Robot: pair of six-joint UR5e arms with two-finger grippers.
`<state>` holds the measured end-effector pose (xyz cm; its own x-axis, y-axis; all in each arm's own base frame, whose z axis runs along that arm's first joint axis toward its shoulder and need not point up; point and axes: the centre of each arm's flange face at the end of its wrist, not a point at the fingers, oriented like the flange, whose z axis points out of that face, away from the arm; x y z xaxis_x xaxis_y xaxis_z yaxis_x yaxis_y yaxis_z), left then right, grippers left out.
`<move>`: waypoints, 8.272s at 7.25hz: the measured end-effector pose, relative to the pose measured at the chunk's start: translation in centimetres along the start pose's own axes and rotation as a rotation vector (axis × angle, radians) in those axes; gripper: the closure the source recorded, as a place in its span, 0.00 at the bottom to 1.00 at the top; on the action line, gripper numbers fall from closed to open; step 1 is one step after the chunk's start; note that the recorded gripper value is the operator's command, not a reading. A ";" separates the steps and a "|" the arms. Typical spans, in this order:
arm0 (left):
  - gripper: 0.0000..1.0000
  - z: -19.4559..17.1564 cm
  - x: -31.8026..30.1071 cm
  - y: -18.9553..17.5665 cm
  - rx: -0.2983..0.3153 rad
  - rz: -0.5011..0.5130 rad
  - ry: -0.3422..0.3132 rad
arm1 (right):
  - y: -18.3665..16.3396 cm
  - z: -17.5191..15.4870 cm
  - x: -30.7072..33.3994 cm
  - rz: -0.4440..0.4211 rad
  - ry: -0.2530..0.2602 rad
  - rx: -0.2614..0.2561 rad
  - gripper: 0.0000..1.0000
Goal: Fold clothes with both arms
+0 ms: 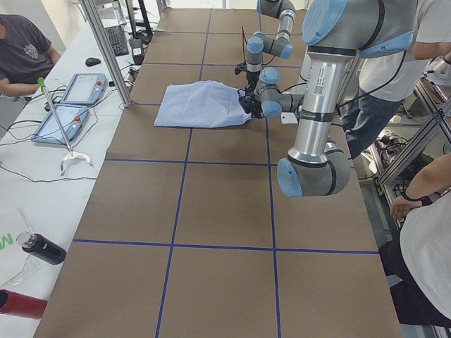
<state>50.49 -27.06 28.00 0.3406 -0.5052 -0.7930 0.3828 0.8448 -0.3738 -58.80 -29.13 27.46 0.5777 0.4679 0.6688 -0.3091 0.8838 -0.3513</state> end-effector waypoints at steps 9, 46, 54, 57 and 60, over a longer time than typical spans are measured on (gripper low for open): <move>1.00 -5.7 1.4 2.2 -0.107 0.010 0.024 | 0.5 -7.2 2.9 -0.021 -0.063 -0.151 1.00; 0.01 -11.3 1.6 -42.4 0.188 0.484 0.063 | -44.6 -23.0 4.2 -0.400 0.060 0.122 0.00; 0.01 -24.6 -26.0 -51.5 0.197 0.840 -0.179 | -54.9 -26.4 42.1 -0.773 0.121 0.010 0.00; 0.01 -23.4 -32.7 -50.6 0.162 0.785 -0.225 | -53.8 -26.2 48.9 -0.775 0.082 0.089 0.00; 0.01 -22.5 -36.2 -50.4 0.123 0.729 -0.262 | -53.6 -25.0 51.3 -0.796 0.082 0.127 0.00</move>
<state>-0.46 -47.41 64.78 0.7283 0.1315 -0.6726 0.0716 0.9615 0.2655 6.27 -52.41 64.26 0.7123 -0.2984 0.6353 0.1378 0.9470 0.2902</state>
